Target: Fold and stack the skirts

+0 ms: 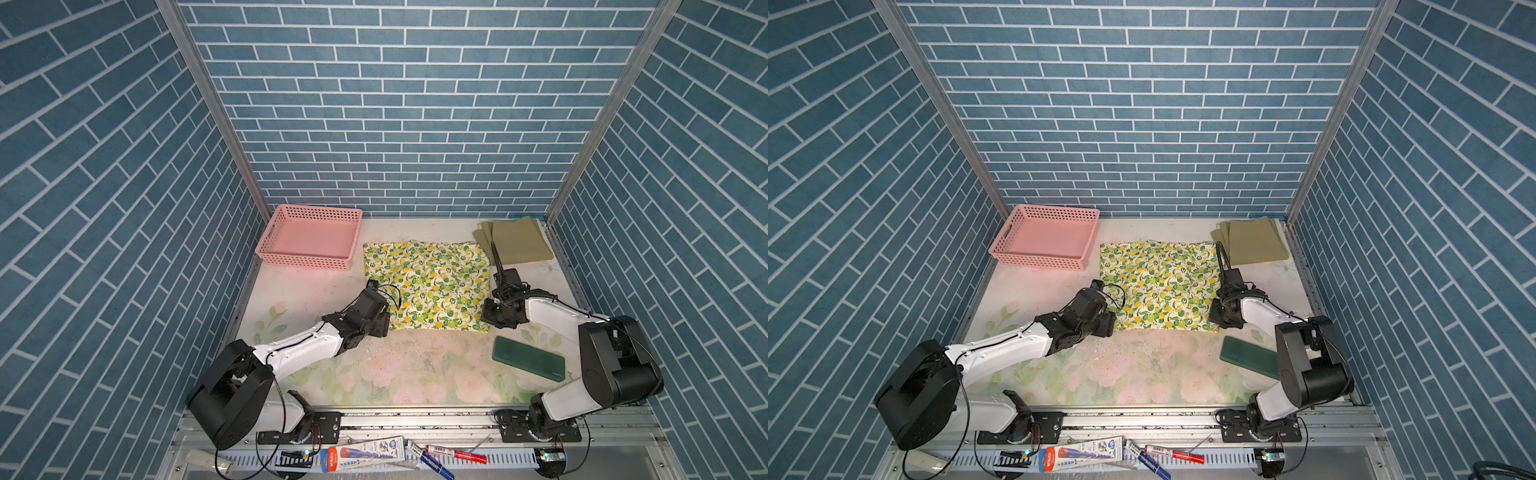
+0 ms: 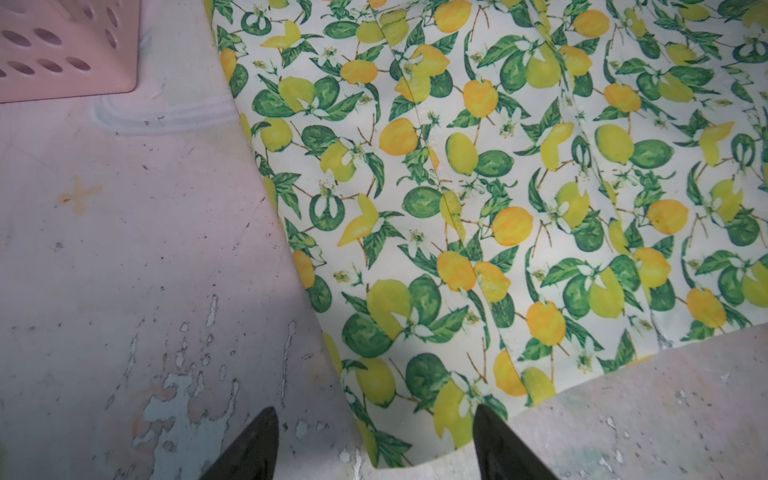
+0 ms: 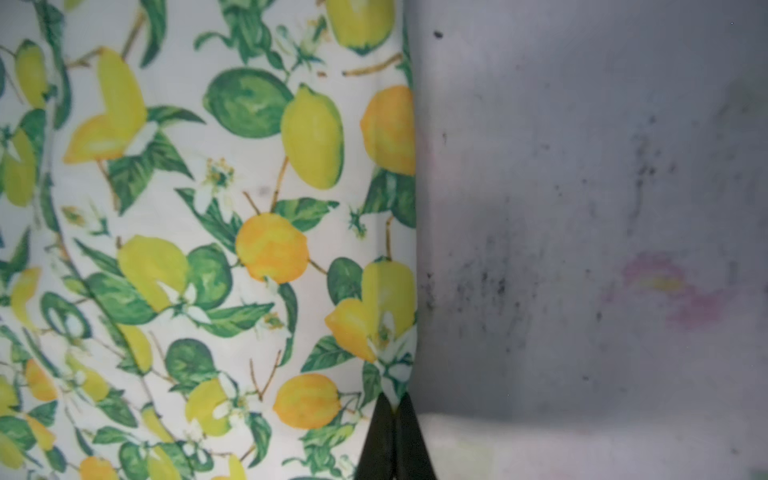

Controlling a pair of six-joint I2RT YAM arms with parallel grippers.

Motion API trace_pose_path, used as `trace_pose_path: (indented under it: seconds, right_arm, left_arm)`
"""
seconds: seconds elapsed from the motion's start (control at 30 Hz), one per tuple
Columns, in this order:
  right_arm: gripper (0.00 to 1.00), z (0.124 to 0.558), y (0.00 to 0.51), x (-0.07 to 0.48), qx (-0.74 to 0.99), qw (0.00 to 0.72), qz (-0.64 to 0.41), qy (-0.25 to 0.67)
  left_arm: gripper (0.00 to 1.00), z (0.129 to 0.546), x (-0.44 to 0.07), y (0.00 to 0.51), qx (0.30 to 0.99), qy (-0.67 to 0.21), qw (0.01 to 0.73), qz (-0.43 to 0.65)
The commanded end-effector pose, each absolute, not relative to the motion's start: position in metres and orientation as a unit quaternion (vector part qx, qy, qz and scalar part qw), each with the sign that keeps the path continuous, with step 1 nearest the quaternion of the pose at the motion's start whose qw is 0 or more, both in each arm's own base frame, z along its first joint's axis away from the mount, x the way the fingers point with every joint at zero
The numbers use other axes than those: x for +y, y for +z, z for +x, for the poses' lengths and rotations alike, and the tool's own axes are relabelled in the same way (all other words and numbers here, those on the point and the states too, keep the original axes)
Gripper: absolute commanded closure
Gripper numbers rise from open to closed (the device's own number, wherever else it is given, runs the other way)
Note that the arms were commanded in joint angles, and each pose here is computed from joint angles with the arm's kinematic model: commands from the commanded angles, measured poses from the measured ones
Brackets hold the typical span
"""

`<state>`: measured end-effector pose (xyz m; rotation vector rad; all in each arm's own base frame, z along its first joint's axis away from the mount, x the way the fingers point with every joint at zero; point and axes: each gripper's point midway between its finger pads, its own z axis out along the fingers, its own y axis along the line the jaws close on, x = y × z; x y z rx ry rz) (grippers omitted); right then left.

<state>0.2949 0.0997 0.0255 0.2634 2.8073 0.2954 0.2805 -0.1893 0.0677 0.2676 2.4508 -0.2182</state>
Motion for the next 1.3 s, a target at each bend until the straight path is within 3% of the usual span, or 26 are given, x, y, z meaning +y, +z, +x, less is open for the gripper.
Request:
trace_pose_path:
  seconds: [0.0,0.33,0.5,0.53,0.63,0.67,0.73,1.07,1.13,1.27]
  right_arm:
    - [1.0,0.296,0.041,0.098,0.975,0.175,0.094,0.103]
    - [1.0,0.278,0.072,0.096,0.959,0.221,0.111,0.14]
    - [1.0,0.261,0.062,0.085,0.958,0.222,0.128,0.128]
    - [0.96,0.258,0.058,0.083,0.96,0.216,0.13,0.125]
    - [0.51,0.254,0.052,0.08,0.963,0.207,0.132,0.115]
    - [0.44,0.256,0.054,0.079,0.962,0.21,0.132,0.114]
    - [0.39,0.26,0.058,0.08,0.961,0.214,0.13,0.115]
    - [0.53,0.276,0.037,0.088,0.972,0.181,0.11,0.098]
    - [0.62,0.278,0.029,0.088,0.974,0.175,0.108,0.091]
    - [0.99,0.288,0.03,0.093,0.973,0.181,0.099,0.098]
  left_arm:
    - [0.25,0.281,-0.191,0.067,0.935,-0.083,0.328,0.101]
    - [0.25,0.279,-0.188,0.064,0.937,-0.08,0.324,0.1]
    - [0.25,0.275,-0.186,0.06,0.94,-0.08,0.316,0.097]
    - [0.25,0.275,-0.186,0.059,0.941,-0.08,0.315,0.097]
    - [0.25,0.274,-0.186,0.057,0.943,-0.079,0.31,0.096]
    - [0.25,0.274,-0.186,0.056,0.943,-0.079,0.309,0.096]
    - [0.25,0.274,-0.186,0.055,0.944,-0.078,0.307,0.095]
    - [0.26,0.273,-0.187,0.042,0.953,-0.069,0.283,0.087]
    - [0.26,0.273,-0.187,0.041,0.953,-0.068,0.281,0.087]
    - [0.26,0.275,-0.187,0.042,0.954,-0.063,0.28,0.088]
